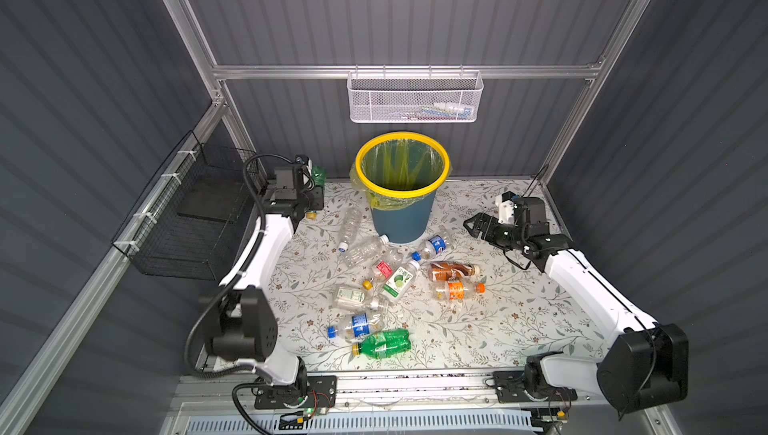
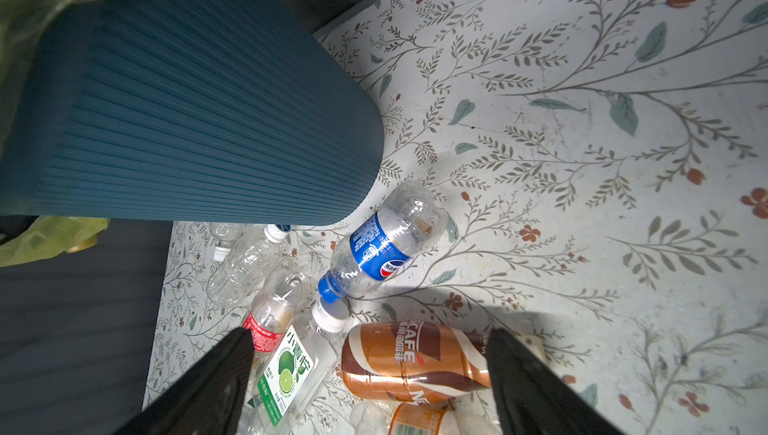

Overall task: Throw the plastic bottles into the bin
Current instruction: 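Grasp the crushed green bottle beside the bin with the left gripper, then lift the crushed green bottle over the bin and release it, then grasp the nearest green Sprite bottle with the right gripper while the left arm withdraws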

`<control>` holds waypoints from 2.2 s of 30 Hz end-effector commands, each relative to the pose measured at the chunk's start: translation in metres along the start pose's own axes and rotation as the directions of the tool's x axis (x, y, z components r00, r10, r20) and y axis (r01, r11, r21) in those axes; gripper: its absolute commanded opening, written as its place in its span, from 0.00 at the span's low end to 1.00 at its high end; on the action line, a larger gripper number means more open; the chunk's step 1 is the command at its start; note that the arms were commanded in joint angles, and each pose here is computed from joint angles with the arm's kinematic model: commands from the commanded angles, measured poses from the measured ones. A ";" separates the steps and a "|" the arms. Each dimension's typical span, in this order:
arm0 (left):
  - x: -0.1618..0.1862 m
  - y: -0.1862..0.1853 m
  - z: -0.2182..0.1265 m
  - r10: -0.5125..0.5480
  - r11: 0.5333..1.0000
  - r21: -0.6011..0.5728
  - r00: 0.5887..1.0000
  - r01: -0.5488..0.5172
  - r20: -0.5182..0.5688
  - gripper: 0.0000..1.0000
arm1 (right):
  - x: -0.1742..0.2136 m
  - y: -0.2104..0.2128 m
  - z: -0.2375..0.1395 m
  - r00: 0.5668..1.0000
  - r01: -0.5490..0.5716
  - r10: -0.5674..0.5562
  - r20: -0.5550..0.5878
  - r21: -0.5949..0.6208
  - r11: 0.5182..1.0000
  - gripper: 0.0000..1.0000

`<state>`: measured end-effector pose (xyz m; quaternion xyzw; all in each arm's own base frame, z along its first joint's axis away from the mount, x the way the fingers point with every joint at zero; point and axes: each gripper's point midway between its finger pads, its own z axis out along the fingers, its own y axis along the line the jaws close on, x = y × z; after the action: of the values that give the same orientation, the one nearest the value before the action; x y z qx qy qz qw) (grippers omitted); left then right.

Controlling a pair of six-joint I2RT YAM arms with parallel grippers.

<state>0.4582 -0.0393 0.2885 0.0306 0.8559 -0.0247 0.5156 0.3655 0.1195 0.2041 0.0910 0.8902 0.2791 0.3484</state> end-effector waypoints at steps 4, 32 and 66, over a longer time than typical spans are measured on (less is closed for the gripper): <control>-0.092 -0.012 -0.121 -0.057 0.996 0.084 0.877 0.018 0.478 0.51 | -0.007 0.008 -0.008 0.999 0.021 -0.021 0.027 0.002 1.000 0.89; -0.190 -0.117 -0.115 0.041 0.985 0.131 0.890 -0.112 0.455 1.00 | 0.012 0.019 -0.027 0.996 0.084 -0.085 0.028 0.031 0.996 0.91; 0.099 0.006 -0.054 -0.288 0.954 0.043 0.949 0.296 -0.130 1.00 | 0.334 0.149 -0.005 -0.028 0.689 -0.925 -0.380 -0.677 0.258 0.95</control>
<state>0.3639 -0.0251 0.2169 -0.0816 0.8877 -0.1143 0.4384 0.1121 0.3518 0.1027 -0.6093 0.7757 0.1545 0.0566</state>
